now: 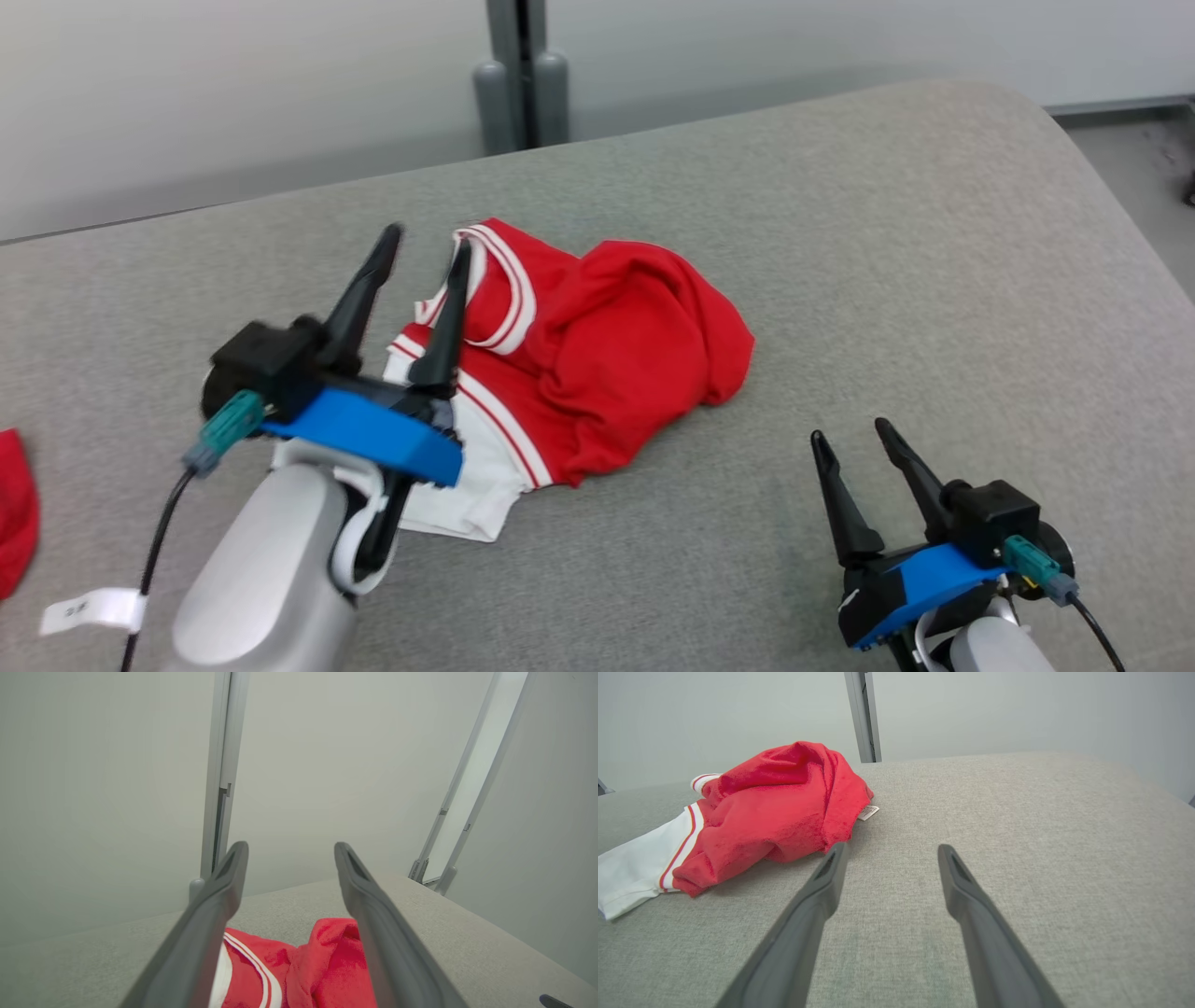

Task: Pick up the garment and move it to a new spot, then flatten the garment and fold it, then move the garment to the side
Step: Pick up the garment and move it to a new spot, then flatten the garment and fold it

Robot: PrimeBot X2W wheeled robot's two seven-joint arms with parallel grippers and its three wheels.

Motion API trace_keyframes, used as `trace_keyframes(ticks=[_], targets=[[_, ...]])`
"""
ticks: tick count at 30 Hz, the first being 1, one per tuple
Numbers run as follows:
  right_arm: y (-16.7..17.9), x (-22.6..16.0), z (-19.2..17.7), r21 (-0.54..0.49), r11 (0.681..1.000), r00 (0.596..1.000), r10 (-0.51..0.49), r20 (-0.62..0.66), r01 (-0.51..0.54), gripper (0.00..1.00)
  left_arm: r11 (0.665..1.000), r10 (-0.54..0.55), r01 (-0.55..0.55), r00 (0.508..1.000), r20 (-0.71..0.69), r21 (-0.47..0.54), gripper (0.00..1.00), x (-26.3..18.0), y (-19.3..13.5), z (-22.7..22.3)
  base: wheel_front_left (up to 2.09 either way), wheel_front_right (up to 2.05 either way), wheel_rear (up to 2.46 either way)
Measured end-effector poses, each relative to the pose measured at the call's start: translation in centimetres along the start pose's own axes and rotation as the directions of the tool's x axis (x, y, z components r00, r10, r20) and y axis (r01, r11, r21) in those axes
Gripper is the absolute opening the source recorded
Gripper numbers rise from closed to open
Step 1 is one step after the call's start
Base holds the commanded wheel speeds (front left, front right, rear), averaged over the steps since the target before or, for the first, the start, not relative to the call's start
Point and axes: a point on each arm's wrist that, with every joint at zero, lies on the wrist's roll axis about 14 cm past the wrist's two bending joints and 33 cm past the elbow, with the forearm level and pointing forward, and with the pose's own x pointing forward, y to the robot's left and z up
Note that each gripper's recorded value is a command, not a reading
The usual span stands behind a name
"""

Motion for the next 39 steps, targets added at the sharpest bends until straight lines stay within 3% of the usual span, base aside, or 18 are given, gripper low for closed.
trace_keyframes(ticks=[5, 10, 15, 23, 31, 39], targets=[[0.6, 0.8, 1.3, 0.001, 1.0, 0.999, 0.018, 0.04, -0.018, 1.0, 0.977, 0.212, -0.212, 0.977, 0.004, 0.033, 1.0, -4.7, 5.8, 0.6, 0.0, 0.0, 0.0], [1.7, 1.2, 2.7, -0.006, 0.999, 0.995, 0.05, 0.081, -0.05, 1.0, 0.911, 0.409, -0.409, 0.912, 0.013, 0.052, 1.0, -11.2, 9.7, 0.8, 0.0, 0.0, 0.0], [2.5, 0.5, 2.9, -0.016, 0.997, 0.993, 0.072, 0.09, -0.071, 1.0, 0.849, 0.527, -0.526, 0.85, -0.018, 0.054, 1.0, -17.2, 10.3, -0.5, 0.0, 0.0, 0.0], [3.2, -0.6, 2.6, -0.027, 0.995, 0.992, 0.094, 0.087, -0.092, 1.0, 0.801, 0.598, -0.597, 0.797, -0.089, 0.042, 1.0, -22.5, 9.1, -3.4, 0.0, 0.0, 0.0], [3.4, -1.4, 1.6, -0.029, 0.995, 0.993, 0.1, 0.06, -0.098, 1.0, 0.797, 0.6, -0.604, 0.788, -0.135, 0.014, 1.0, -23.6, 8.0, -5.1, 0.0, 0.0, 0.0], [3.1, -1.5, 0.9, -0.034, 0.995, 0.995, 0.09, 0.039, -0.089, 1.0, 0.849, 0.521, -0.528, 0.833, -0.186, 0.012, 1.0, -20.7, 6.8, -6.5, 0.0, 0.0, 0.0]])
